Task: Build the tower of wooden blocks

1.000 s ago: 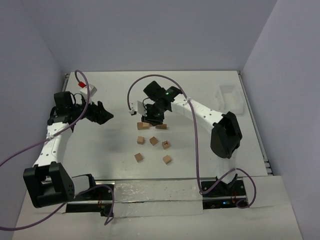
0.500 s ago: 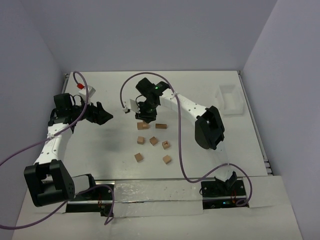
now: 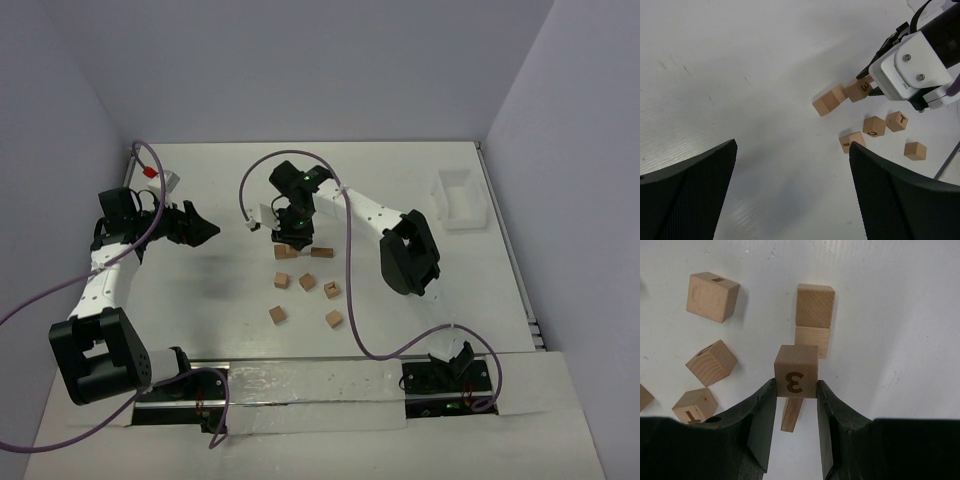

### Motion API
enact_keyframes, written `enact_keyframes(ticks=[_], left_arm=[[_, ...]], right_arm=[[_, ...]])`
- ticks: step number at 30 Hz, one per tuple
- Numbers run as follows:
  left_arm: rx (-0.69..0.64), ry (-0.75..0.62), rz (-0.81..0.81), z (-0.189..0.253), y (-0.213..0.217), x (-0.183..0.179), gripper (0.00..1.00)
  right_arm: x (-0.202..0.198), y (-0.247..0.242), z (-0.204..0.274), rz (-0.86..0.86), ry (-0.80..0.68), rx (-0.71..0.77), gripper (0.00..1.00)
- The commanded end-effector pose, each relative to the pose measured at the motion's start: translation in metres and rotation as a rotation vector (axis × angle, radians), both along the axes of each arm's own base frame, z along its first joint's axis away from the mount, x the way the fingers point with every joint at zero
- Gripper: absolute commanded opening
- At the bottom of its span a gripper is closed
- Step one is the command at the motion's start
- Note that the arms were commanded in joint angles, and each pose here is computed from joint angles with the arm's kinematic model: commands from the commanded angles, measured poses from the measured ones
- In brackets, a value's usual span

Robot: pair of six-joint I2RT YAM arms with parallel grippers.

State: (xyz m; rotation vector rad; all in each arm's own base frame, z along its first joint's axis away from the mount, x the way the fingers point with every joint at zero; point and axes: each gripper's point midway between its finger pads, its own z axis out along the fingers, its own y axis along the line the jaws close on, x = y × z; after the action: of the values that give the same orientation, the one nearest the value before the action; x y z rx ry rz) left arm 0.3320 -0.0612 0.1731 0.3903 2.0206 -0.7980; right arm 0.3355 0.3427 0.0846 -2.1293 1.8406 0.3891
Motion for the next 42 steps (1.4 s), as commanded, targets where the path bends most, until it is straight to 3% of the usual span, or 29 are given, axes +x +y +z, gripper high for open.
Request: enact_keyframes(ticks=[1,42], left_arm=[[-0.018,-0.051,-0.022,0.012,-0.001,0.005,0.99],[-0.019,-0.047,-0.024,0.007,-0.002,0.004,0.99]], right_arm=[[0.011,0.005,0.010,-0.024,-0.023,0.020,0.03],[0.015,0.015,0.004,-0.056,-0.031,0.005,0.12]])
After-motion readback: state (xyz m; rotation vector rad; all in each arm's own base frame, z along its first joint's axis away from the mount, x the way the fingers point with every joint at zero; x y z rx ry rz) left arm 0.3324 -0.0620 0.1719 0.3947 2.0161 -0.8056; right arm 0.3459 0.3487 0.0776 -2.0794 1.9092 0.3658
